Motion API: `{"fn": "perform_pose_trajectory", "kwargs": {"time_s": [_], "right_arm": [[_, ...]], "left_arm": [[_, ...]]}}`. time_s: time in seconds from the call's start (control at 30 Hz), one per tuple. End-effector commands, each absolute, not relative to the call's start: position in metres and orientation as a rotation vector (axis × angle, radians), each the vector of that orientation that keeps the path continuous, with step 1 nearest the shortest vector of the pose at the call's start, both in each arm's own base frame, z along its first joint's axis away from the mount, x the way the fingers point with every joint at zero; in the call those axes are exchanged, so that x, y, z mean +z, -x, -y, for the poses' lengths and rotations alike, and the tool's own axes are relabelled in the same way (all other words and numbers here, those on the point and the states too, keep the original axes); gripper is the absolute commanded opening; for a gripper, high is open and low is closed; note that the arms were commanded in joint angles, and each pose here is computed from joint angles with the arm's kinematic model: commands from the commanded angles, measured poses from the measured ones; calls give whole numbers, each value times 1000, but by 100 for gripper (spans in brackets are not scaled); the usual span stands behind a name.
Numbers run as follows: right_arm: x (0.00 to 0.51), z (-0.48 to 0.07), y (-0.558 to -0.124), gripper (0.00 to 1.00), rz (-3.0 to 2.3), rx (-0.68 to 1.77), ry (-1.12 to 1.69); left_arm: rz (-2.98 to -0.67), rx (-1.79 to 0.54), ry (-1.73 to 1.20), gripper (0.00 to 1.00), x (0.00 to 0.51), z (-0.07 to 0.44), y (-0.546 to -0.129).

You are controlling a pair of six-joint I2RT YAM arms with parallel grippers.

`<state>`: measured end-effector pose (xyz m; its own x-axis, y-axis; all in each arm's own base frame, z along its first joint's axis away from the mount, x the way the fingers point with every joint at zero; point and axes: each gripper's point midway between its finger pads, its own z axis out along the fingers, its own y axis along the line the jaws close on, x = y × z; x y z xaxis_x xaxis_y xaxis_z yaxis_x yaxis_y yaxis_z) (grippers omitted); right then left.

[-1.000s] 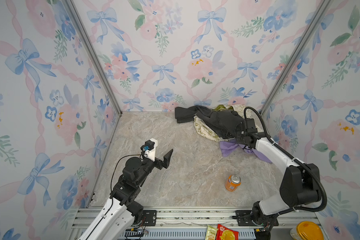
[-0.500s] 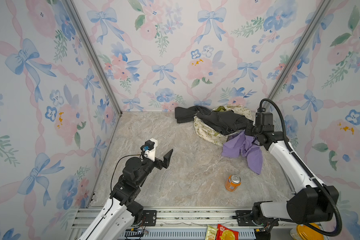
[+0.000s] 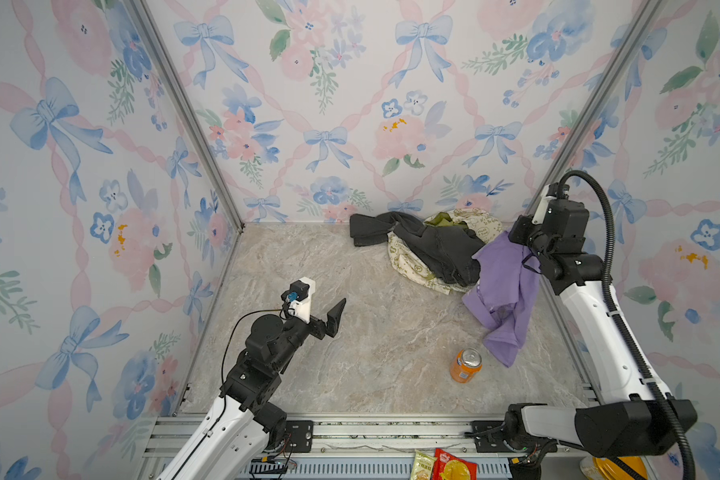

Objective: Pick out a specific cloth from the pile
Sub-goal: 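Lift the lavender shirt high with the right gripper, clearing the pile, then lower the lavender shirt onto the open table and release it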

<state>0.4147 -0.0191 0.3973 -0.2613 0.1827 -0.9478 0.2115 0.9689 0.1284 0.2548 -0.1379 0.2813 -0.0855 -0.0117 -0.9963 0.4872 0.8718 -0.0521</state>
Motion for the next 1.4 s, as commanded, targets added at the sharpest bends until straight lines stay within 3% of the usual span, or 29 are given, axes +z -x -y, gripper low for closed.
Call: {"fn": "perform_pose_trajectory", "kwargs": {"time_s": [0.0,0.2,0.5,0.97,1.23,1.37], "right_arm": [[471,12,-416,0,-1639,57,-253],[525,-11,-419,0,-1507,214,-193],[555,-109,-419,0,-1464,409,61],[514,-293,-395,0,-1564,613,479],[439,-386,-385,1,-1691,606,726],[392,-411,-378,8,-1775,582,830]], "left_arm": [[-1622,-433,-356,98,278,135,-255],[-1620,-430,-354,98,278,134,-256],[-1626,-430,-350,98,277,133,-257],[-1631,-422,-335,98,276,130,-259],[-1625,-408,-318,98,278,126,-259],[-1618,-396,-305,98,280,123,-260]]}}
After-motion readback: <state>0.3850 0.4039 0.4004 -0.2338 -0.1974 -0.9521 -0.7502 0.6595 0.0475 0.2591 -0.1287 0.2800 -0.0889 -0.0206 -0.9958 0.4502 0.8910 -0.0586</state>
